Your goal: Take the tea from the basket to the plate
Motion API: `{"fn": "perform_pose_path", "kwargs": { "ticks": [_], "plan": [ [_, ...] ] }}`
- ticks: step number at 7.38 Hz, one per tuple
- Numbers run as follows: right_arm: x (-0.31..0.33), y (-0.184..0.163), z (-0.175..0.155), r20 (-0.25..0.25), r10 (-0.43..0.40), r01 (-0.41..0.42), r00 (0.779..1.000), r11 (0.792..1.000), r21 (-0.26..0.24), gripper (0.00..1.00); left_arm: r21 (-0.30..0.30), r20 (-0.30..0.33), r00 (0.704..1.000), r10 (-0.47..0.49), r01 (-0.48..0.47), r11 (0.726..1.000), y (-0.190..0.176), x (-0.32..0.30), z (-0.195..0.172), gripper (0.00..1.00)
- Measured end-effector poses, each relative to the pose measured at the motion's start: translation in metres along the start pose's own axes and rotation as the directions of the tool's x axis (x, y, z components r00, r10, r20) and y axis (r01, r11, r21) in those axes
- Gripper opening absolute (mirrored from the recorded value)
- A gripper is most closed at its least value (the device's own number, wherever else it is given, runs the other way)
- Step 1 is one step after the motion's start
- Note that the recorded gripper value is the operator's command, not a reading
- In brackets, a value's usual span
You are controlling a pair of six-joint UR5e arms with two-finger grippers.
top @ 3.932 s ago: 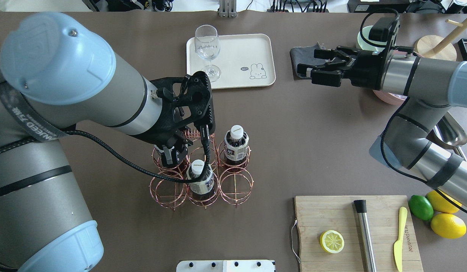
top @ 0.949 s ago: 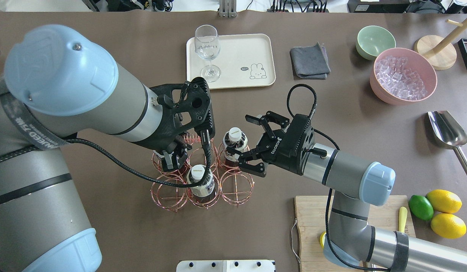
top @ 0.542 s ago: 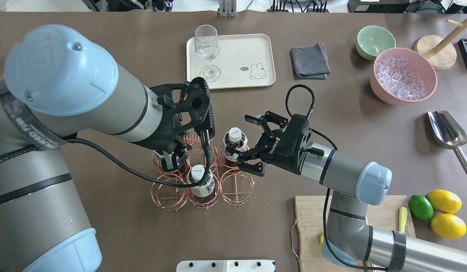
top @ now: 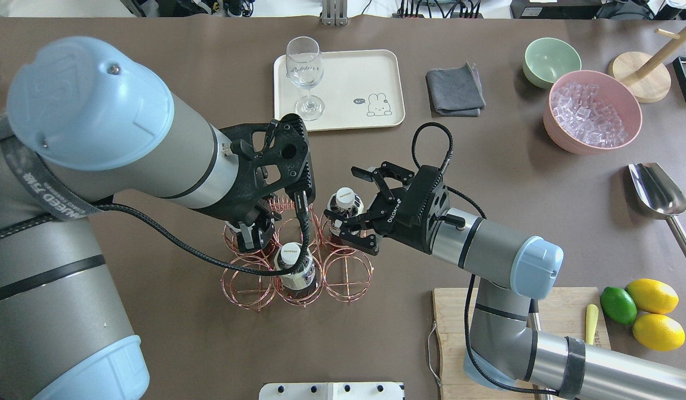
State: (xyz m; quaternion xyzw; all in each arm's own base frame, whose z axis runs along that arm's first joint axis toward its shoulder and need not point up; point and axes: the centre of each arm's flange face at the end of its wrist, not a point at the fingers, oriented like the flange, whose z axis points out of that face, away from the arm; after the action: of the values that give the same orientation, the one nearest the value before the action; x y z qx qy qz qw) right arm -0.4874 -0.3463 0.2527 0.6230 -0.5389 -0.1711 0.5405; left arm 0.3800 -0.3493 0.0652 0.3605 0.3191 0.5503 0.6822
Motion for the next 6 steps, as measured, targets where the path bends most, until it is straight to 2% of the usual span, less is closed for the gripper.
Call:
{"fn": "perform_pose_path", "kwargs": {
  "ticks": [1,2,3,6],
  "plan": [
    [0.0003,0.0008,0.0003,-0.001,0.0,0.0,1.0,1.0,-0.002,0.33,-0.002,0.0,1.0,0.0,0.0,1.0,0.0005,-0.0004,0.0001,0.0],
    [0.0008,0.0025,0.0007,-0.003,-0.001,0.001,1.0,1.0,-0.005,0.11,-0.002,0.001,1.0,0.0,0.0,1.0,0.0006,-0.0004,-0.0001,0.0],
    [0.0014,0.0037,0.001,-0.003,-0.001,0.001,1.0,1.0,-0.007,0.0,-0.003,0.001,1.0,0.0,0.0,1.0,0.0008,-0.0005,-0.0003,0.0],
    [0.0026,0.0045,0.0,-0.005,0.004,-0.004,1.0,1.0,-0.008,0.0,-0.003,0.002,1.0,-0.001,0.001,1.0,0.0012,-0.0008,-0.0012,0.0]
  ]
}}
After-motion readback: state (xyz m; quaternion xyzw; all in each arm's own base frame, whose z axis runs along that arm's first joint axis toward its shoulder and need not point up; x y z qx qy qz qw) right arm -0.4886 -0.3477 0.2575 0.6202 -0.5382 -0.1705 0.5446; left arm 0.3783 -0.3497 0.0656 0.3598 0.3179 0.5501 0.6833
